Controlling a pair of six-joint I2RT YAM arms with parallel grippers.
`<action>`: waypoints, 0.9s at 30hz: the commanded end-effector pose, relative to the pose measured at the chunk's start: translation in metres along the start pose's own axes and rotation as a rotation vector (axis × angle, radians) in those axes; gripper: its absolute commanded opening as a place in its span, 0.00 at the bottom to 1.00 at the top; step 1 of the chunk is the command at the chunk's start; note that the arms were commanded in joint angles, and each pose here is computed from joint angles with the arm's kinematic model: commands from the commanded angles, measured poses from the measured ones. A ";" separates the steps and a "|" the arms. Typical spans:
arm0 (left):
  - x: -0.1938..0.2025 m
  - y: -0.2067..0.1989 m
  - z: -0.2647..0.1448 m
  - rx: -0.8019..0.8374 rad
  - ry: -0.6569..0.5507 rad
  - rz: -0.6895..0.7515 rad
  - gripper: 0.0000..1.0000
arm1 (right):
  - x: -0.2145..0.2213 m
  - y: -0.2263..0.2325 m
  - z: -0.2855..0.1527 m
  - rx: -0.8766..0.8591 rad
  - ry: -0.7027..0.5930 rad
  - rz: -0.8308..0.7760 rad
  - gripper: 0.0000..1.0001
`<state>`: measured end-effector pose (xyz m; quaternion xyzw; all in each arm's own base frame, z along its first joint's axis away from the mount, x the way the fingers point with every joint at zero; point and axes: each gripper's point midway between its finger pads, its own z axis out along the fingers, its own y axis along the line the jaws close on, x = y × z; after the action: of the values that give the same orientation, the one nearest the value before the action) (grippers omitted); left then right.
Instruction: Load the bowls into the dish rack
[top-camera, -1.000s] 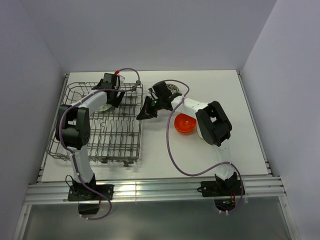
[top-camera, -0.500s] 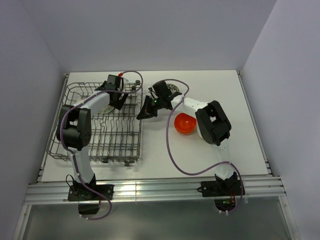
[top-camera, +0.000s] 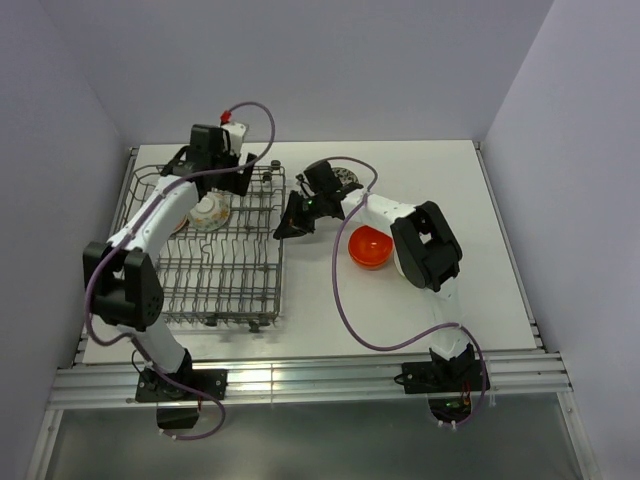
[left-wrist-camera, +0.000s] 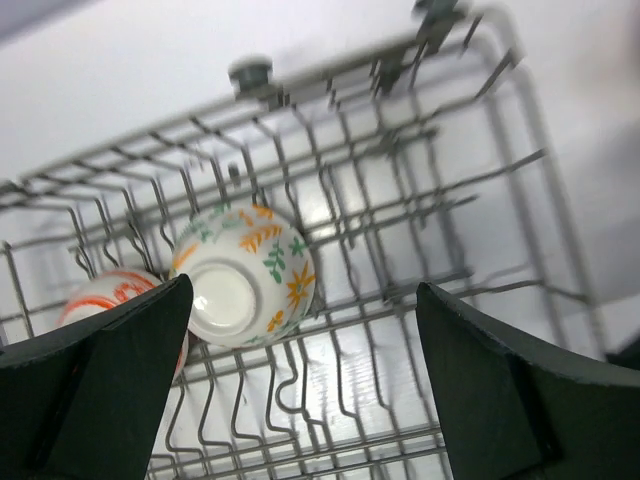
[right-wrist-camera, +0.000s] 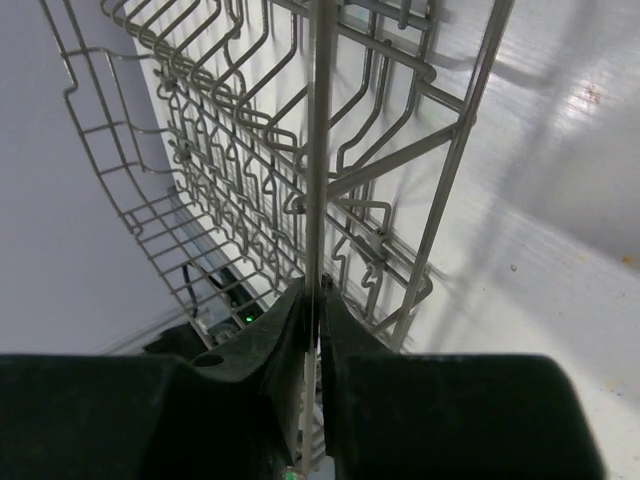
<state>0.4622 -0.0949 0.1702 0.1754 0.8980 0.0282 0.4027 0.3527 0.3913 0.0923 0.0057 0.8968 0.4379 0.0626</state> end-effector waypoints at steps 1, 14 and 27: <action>-0.050 -0.004 -0.049 0.097 -0.151 -0.093 0.99 | -0.013 -0.003 -0.005 0.043 -0.044 -0.072 0.17; -0.050 0.031 -0.094 0.212 -0.218 -0.242 0.99 | -0.021 -0.005 -0.032 0.110 -0.111 -0.090 0.81; -0.053 0.026 -0.096 0.242 -0.245 -0.316 1.00 | -0.099 -0.023 -0.150 0.146 -0.366 -0.104 0.71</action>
<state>0.4356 -0.0729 0.2509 0.0789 0.8774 -0.1454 0.4502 0.4069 0.2903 0.1391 0.0352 0.9132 0.3631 0.1814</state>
